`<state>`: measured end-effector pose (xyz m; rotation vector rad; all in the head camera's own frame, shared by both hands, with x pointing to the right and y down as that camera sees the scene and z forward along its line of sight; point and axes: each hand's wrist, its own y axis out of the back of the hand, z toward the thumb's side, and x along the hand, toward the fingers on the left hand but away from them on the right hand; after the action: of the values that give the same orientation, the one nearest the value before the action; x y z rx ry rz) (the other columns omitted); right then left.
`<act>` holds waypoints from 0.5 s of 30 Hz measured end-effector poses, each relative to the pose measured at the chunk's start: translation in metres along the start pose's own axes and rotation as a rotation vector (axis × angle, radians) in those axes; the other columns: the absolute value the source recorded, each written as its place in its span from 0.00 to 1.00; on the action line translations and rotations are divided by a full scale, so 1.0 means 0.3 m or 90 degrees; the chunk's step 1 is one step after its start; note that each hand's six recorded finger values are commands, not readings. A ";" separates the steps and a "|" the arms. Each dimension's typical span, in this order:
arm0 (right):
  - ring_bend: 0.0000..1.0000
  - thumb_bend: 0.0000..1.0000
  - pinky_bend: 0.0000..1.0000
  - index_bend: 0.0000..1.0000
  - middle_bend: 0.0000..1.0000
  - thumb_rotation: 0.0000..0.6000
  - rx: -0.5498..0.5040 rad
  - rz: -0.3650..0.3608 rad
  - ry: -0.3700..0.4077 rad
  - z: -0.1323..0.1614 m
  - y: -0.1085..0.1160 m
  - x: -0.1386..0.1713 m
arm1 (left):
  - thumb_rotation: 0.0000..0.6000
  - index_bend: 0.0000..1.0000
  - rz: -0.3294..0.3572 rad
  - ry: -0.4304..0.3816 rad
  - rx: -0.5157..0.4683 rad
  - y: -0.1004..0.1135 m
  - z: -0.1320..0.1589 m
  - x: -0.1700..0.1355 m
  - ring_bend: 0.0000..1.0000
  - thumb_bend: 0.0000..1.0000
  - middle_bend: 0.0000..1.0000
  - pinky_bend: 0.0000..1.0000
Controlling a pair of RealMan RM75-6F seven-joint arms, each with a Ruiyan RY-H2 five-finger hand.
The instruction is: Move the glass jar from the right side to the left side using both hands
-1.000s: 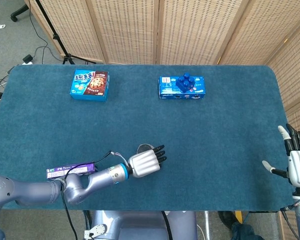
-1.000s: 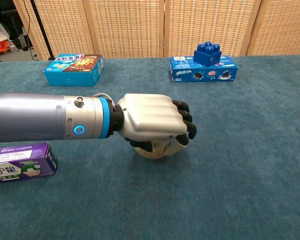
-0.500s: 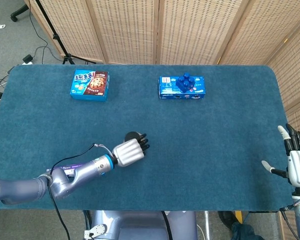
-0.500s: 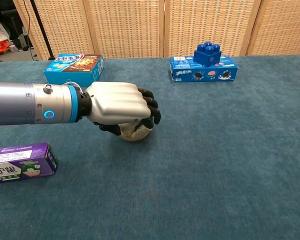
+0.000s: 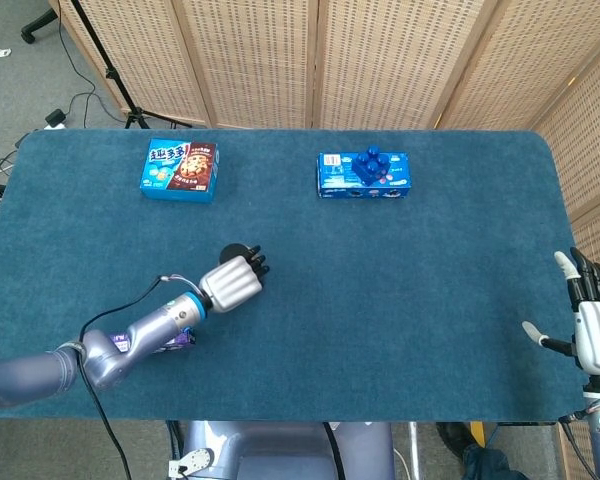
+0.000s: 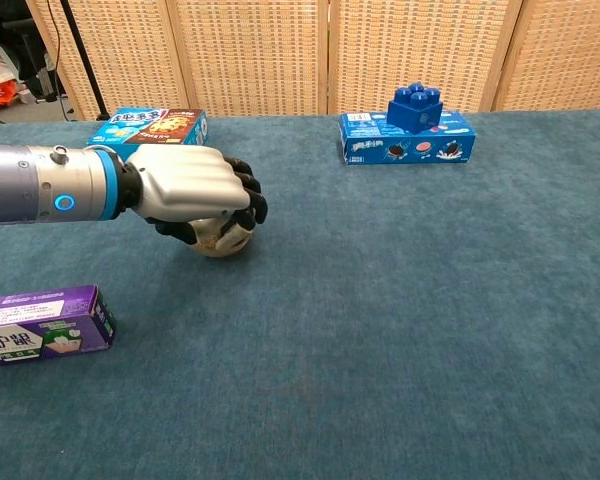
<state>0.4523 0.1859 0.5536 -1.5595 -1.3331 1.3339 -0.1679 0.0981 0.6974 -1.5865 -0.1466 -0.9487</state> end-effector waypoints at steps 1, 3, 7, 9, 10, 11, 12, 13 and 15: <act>0.00 0.00 0.00 0.00 0.00 1.00 0.000 0.000 0.000 0.000 0.000 0.000 | 1.00 0.57 -0.003 0.004 0.000 -0.005 -0.008 -0.005 0.15 1.00 0.27 0.12; 0.00 0.00 0.00 0.00 0.00 1.00 0.000 0.000 -0.001 -0.001 0.000 -0.001 | 1.00 0.57 -0.008 0.011 -0.001 -0.014 -0.024 -0.015 0.15 1.00 0.27 0.12; 0.00 0.00 0.00 0.00 0.00 1.00 -0.003 0.005 -0.001 -0.001 -0.004 -0.002 | 1.00 0.57 -0.022 0.036 -0.009 -0.044 -0.073 -0.045 0.15 1.00 0.27 0.12; 0.00 0.00 0.00 0.00 0.00 1.00 -0.004 0.005 0.000 0.001 -0.004 -0.001 | 1.00 0.57 -0.030 0.051 -0.015 -0.063 -0.100 -0.060 0.15 1.00 0.27 0.12; 0.00 0.00 0.00 0.00 0.00 1.00 -0.004 0.005 0.000 0.001 -0.004 -0.001 | 1.00 0.57 -0.033 0.056 -0.018 -0.070 -0.109 -0.064 0.15 1.00 0.27 0.12; 0.00 0.00 0.00 0.00 0.00 1.00 -0.004 0.005 0.000 0.001 -0.005 -0.001 | 1.00 0.57 -0.035 0.060 -0.020 -0.076 -0.117 -0.069 0.15 1.00 0.27 0.12; 0.00 0.00 0.00 0.00 0.00 1.00 -0.004 0.005 0.000 0.001 -0.005 -0.001 | 1.00 0.57 -0.038 0.066 -0.022 -0.084 -0.129 -0.075 0.15 1.00 0.27 0.12; 0.00 0.00 0.00 0.00 0.00 1.00 -0.004 0.006 0.000 0.001 -0.006 -0.001 | 1.00 0.57 -0.040 0.071 -0.024 -0.090 -0.136 -0.080 0.15 1.00 0.27 0.12; 0.00 0.00 0.00 0.00 0.00 1.00 -0.003 0.007 0.000 0.002 -0.008 -0.001 | 1.00 0.56 -0.046 0.080 -0.028 -0.103 -0.154 -0.092 0.15 1.00 0.27 0.12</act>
<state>0.4511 0.1862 0.5559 -1.5723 -1.3306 1.3387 -0.2263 0.0772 0.7011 -1.5656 -0.0951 -1.1117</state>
